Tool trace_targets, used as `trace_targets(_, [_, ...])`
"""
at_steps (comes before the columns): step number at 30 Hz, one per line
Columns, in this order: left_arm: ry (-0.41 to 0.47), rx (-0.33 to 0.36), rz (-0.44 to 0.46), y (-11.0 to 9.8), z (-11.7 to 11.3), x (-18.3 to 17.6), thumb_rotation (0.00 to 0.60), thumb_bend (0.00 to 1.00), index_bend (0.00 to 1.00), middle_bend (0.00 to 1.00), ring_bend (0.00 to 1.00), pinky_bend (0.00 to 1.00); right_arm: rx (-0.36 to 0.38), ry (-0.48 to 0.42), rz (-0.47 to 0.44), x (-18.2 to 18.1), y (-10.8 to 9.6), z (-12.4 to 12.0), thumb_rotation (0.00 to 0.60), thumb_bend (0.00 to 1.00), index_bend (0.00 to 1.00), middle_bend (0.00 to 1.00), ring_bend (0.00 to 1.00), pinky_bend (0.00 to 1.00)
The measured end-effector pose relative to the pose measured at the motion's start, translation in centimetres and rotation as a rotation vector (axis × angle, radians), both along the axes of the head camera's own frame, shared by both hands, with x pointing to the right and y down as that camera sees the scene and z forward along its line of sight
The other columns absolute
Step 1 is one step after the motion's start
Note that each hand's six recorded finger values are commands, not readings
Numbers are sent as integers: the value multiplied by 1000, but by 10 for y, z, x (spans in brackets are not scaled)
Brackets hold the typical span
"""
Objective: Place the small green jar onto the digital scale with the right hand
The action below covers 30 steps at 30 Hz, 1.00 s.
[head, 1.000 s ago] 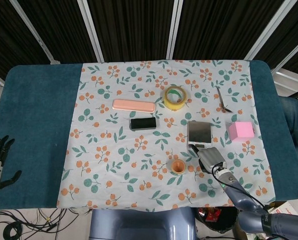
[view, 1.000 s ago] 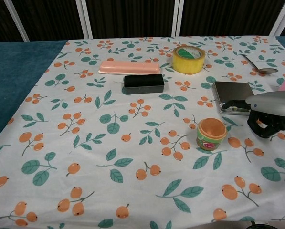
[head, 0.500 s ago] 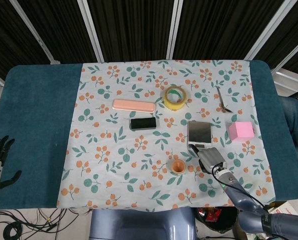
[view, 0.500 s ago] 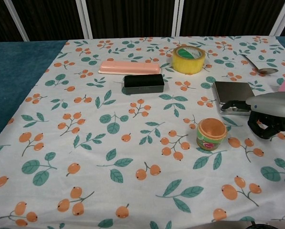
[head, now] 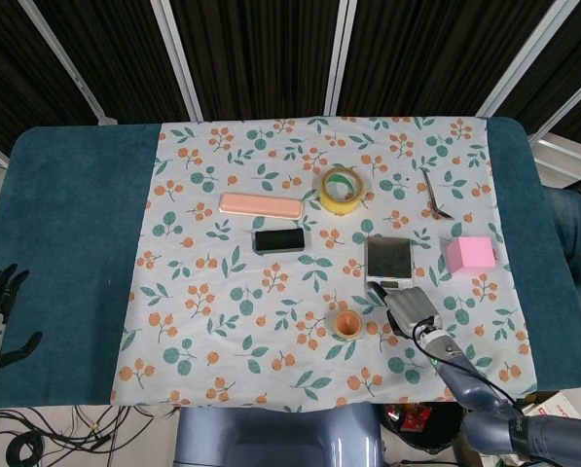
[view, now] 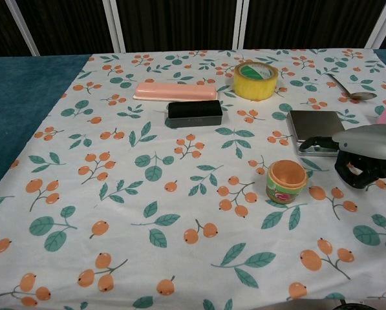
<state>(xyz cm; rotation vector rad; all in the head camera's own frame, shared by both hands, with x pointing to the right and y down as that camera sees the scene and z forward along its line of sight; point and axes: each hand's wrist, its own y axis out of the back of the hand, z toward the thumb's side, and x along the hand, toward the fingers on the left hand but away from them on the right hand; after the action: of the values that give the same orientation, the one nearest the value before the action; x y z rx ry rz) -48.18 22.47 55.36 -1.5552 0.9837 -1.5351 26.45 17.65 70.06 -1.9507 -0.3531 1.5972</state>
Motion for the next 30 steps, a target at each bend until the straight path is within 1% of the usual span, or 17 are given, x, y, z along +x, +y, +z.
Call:
trace_targets(3, [-1, -1, 0, 0, 0, 0, 600, 242, 0, 0, 0, 0, -3, 4, -5, 0, 1, 1, 600, 744, 195, 754, 895, 913])
trace_targets(7, [-1, -2, -1, 0, 0, 0, 600, 242, 0, 0, 0, 0, -4, 5, -4, 0, 1, 2, 600, 745, 194, 754, 895, 913])
trace_targets(10, [-1, -2, -1, 0, 0, 0, 600, 243, 0, 0, 0, 0, 2, 1, -2, -1, -1, 1, 600, 744, 148, 754, 895, 914])
trace_targets(15, [-2, -5, -1, 0, 0, 0, 600, 242, 0, 0, 0, 0, 23, -13, 8, -4, -6, -4, 600, 744, 9, 756, 896, 913])
trace_targets(18, [-3, -6, -1, 0, 0, 0, 600, 242, 0, 0, 0, 0, 34, -23, 17, -6, -9, -6, 600, 740, 0, 755, 895, 913])
trace_targets(20, [-3, -5, -1, 0, 0, 0, 600, 242, 0, 0, 0, 0, 42, -29, 24, -6, -11, -8, 600, 699, 0, 745, 885, 911])
trace_targets(22, [-2, -4, -2, 0, 0, 0, 600, 243, 0, 0, 0, 0, 51, -35, 31, -6, -13, -10, 600, 604, 0, 701, 849, 890])
trace_targets(23, [-2, -4, -2, 0, 0, 0, 600, 242, 0, 0, 0, 0, 56, -37, 34, -6, -14, -11, 600, 523, 0, 635, 798, 839])
trace_targets(24, [-2, -4, -2, 0, 0, 0, 600, 243, 0, 0, 0, 0, 65, -41, 37, -7, -15, -12, 600, 440, 0, 543, 718, 752])
trace_targets(25, [-2, -5, -2, 0, 0, 0, 600, 242, 0, 0, 0, 0, 71, -44, 38, -7, -16, -14, 600, 387, 0, 474, 651, 679])
trace_targets(27, [-3, -5, -2, 0, 0, 0, 600, 243, 0, 0, 0, 0, 83, -55, 41, -8, -18, -18, 600, 255, 0, 264, 420, 451])
trace_targets(29, [-3, -5, -2, 0, 0, 0, 600, 243, 0, 0, 0, 0, 89, -70, 45, -9, -20, -22, 600, 179, 0, 137, 271, 323])
trace_targets(30, [-4, -6, -2, 0, 1, 0, 600, 243, 0, 0, 0, 0, 93, -81, 48, -10, -21, -26, 600, 152, 0, 94, 216, 284])
